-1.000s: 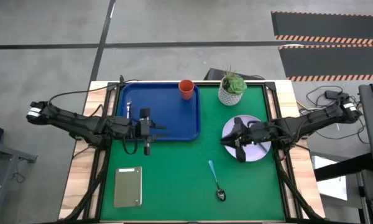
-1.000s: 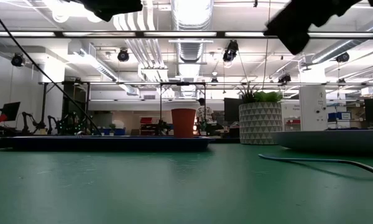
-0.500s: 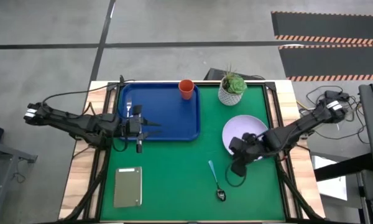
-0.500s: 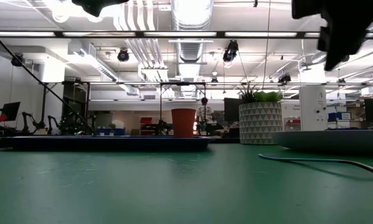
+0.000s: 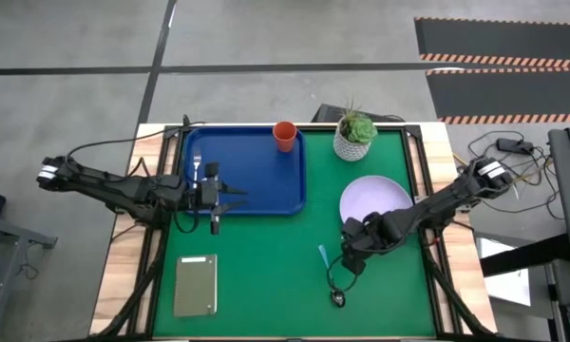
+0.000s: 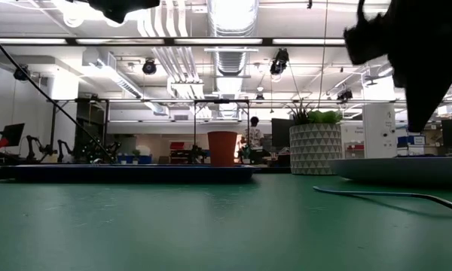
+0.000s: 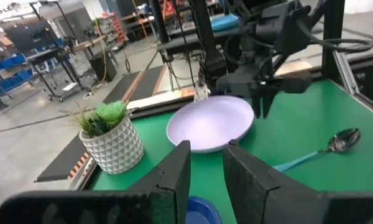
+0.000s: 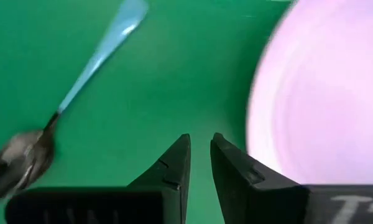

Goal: Pick and place plate/cup/fork/spoon on tray
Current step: Put the white plate on the blue tray

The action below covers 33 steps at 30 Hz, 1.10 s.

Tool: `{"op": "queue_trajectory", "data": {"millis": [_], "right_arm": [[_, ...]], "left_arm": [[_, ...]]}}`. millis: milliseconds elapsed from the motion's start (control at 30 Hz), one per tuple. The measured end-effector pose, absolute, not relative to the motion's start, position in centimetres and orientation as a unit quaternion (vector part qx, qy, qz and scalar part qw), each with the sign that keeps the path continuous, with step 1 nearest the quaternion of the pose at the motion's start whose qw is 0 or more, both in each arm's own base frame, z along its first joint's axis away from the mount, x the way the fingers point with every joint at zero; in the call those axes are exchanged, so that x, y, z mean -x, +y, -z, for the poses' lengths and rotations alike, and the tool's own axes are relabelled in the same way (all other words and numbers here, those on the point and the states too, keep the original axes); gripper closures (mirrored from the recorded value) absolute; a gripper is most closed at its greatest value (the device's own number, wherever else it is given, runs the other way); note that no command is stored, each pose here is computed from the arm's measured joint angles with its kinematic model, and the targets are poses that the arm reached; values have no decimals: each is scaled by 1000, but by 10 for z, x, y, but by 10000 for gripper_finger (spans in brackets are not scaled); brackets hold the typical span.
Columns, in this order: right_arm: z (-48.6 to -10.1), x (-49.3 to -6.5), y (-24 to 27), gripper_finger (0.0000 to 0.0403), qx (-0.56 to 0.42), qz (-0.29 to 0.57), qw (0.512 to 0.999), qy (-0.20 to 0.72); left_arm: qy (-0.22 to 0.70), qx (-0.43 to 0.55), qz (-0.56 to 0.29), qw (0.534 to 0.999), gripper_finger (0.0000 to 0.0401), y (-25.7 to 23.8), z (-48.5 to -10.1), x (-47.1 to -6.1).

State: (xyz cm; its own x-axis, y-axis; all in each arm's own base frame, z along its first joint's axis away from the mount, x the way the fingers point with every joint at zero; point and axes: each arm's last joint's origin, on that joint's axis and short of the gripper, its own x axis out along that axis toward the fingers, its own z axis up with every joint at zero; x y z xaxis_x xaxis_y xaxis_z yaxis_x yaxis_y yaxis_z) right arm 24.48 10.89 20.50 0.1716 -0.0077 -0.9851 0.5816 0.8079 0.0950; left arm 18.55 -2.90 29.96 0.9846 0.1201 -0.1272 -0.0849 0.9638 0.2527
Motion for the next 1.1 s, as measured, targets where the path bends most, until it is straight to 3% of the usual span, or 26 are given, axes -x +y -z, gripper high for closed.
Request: {"op": "queue_trajectory", "data": {"millis": [533, 1100], "right_arm": [[-196, -255, 78, 248, -243, 263, 719, 596], [-165, -247, 73, 246, -244, 285, 740, 558]], "left_arm": [[76, -126, -50, 988, 326, -29, -298, -186], [107, -134, -46, 984, 326, -28, -293, -183]]}}
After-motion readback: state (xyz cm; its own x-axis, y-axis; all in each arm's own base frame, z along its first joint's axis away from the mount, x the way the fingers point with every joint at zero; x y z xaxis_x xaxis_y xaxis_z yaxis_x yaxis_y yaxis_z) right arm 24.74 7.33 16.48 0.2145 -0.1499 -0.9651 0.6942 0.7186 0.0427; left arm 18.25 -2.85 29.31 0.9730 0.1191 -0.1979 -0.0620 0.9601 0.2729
